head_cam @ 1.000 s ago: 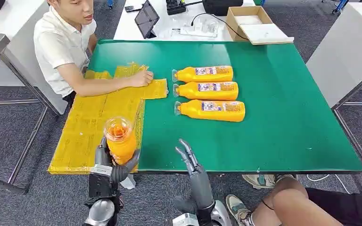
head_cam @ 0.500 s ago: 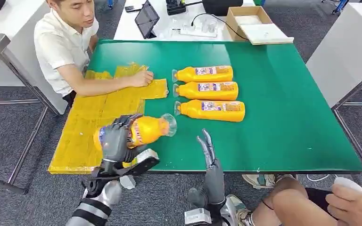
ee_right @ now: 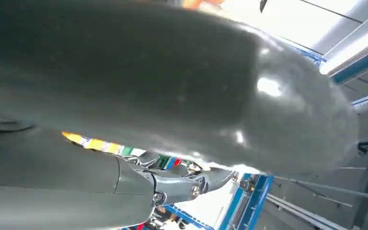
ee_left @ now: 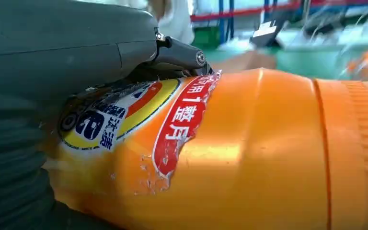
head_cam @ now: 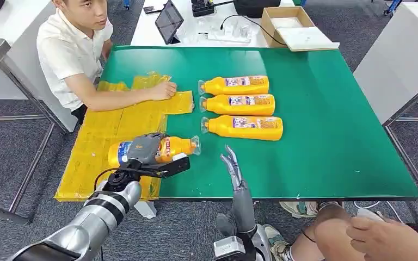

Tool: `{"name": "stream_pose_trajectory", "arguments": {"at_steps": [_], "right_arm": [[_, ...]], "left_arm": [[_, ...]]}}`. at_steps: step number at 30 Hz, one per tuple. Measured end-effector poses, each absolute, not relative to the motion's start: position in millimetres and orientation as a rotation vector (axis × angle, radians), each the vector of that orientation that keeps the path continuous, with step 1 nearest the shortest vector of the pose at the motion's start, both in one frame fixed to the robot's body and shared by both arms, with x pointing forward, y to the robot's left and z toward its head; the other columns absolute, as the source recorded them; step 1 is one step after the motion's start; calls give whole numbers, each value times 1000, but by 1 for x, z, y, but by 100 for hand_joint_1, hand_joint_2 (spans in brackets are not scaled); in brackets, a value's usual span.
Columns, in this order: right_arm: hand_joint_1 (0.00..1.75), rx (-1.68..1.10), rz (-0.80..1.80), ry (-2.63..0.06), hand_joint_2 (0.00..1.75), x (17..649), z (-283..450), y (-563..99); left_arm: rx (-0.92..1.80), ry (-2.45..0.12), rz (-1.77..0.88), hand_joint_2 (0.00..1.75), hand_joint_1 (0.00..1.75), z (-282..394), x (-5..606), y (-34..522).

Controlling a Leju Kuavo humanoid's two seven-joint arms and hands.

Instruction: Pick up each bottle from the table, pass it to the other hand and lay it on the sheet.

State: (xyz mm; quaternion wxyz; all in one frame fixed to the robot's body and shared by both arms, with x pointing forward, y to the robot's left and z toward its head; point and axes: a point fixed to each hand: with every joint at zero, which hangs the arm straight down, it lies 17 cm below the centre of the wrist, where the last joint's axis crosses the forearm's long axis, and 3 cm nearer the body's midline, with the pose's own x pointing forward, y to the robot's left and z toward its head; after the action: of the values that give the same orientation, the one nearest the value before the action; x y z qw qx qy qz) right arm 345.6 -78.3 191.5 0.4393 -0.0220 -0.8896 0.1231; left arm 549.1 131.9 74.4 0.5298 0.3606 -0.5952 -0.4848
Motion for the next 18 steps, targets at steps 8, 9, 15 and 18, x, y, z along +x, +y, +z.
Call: {"name": "stream_pose_trajectory", "arguments": {"at_steps": [8, 9, 15, 18], "right_arm": [[0, -40, 299, -2201, 0, 351, 190, -78], [0, -39, 300, -2199, 0, 351, 190, -78], [0, -44, 306, -2184, 0, 354, 183, -80], [0, -46, 308, -2174, 0, 355, 179, -80]], "left_arm": [[798, -1319, -1203, 175, 119, 55, 553, 139], [803, -1300, -1213, 175, 33, 52, 553, 141], [705, -1278, -1249, 175, 0, 36, 546, 136], [574, -1329, -1219, 175, 0, 37, 542, 124]]}}
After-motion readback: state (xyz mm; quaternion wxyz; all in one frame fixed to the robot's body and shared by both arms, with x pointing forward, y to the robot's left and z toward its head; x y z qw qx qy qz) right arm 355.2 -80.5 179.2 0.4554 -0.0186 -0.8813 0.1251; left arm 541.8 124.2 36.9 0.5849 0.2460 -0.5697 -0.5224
